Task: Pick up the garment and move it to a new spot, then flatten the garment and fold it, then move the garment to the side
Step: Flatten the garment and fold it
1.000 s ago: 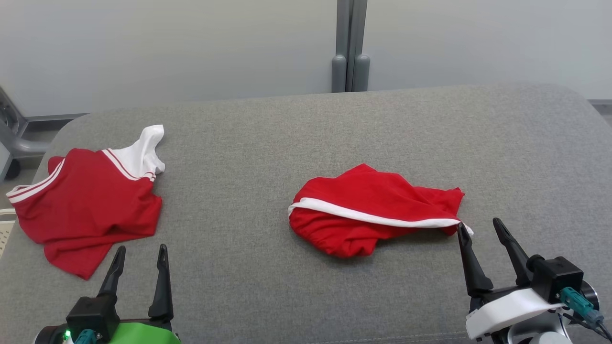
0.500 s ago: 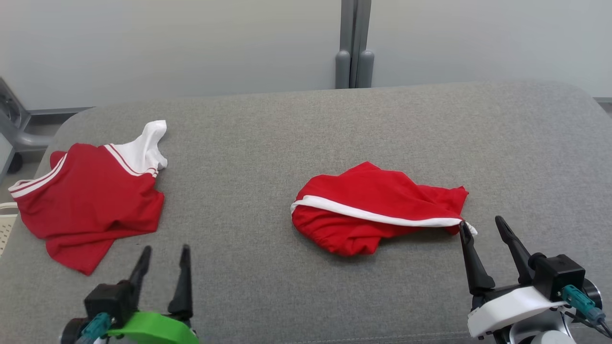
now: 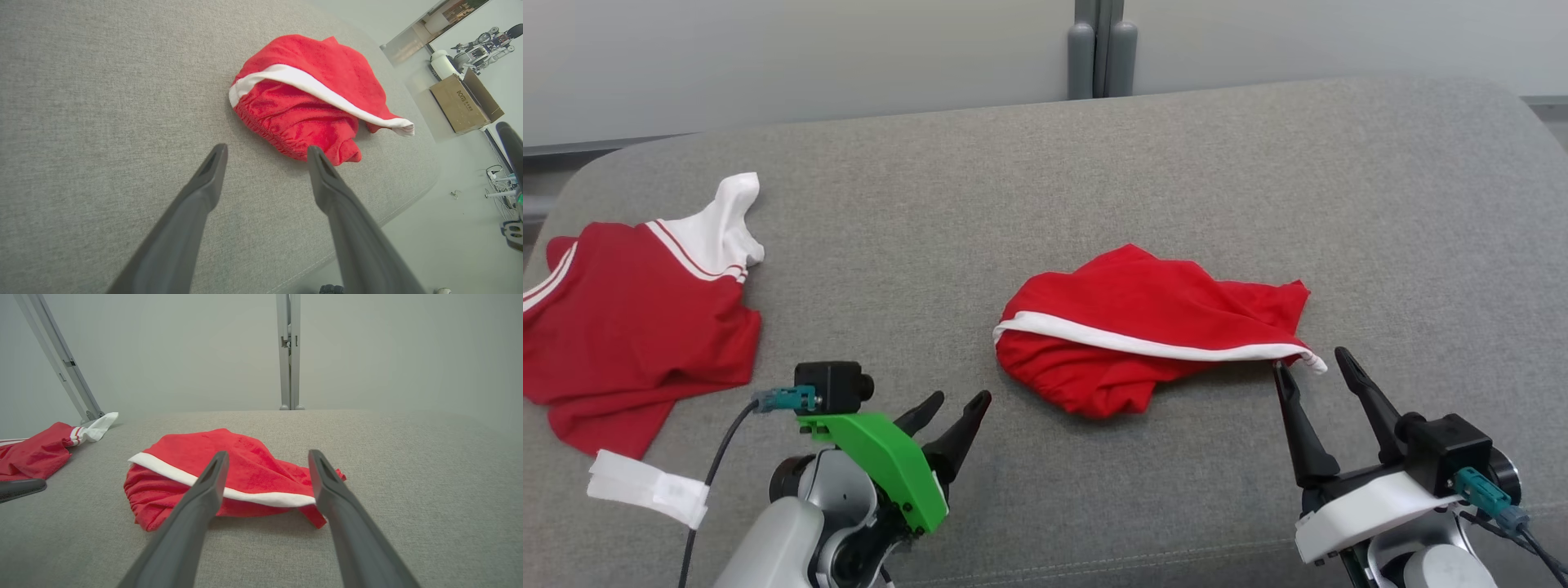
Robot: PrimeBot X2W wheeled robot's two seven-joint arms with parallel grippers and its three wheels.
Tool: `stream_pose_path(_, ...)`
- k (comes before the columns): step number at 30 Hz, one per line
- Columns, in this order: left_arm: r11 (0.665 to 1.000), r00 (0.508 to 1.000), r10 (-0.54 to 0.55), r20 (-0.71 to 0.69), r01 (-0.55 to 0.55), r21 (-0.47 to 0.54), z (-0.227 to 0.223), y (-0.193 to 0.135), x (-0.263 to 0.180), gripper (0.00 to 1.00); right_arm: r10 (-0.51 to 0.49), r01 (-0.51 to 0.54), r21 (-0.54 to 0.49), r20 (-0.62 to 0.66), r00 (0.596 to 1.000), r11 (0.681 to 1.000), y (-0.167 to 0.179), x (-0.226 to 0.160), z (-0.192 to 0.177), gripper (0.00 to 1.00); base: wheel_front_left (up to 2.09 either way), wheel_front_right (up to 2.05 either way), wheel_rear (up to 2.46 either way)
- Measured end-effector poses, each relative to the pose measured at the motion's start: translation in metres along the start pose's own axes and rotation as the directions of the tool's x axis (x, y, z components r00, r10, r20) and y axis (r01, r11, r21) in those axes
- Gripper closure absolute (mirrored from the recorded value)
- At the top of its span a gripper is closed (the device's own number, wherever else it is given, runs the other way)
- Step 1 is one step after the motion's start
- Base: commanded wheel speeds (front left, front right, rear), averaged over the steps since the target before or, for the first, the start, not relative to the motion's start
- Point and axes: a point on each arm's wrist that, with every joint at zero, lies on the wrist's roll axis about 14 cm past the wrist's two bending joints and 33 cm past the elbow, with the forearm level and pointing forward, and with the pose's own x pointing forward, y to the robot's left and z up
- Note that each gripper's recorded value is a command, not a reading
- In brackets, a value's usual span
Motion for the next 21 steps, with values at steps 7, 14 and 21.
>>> stream_pose_path(7,0.980,0.991,-0.084,-0.100,0.064,-0.188,-0.003,-0.010,0.038,0.00,-0.038,0.038,0.016,-0.017,0.999,0.999,-0.010,0.001,-0.009,0.00,0.00,0.00,0.00)
stream_pose_path(14,0.951,0.980,-0.117,-0.163,0.063,-0.304,-0.008,-0.006,0.062,0.00,-0.086,0.086,0.019,-0.026,0.996,0.996,-0.024,0.000,-0.015,0.00,0.00,0.00,0.00)
stream_pose_path(21,0.947,0.975,-0.079,-0.207,0.009,-0.321,-0.019,0.009,0.075,0.00,-0.108,0.108,0.018,-0.034,0.994,0.994,-0.031,-0.001,-0.020,0.00,0.00,0.00,0.00)
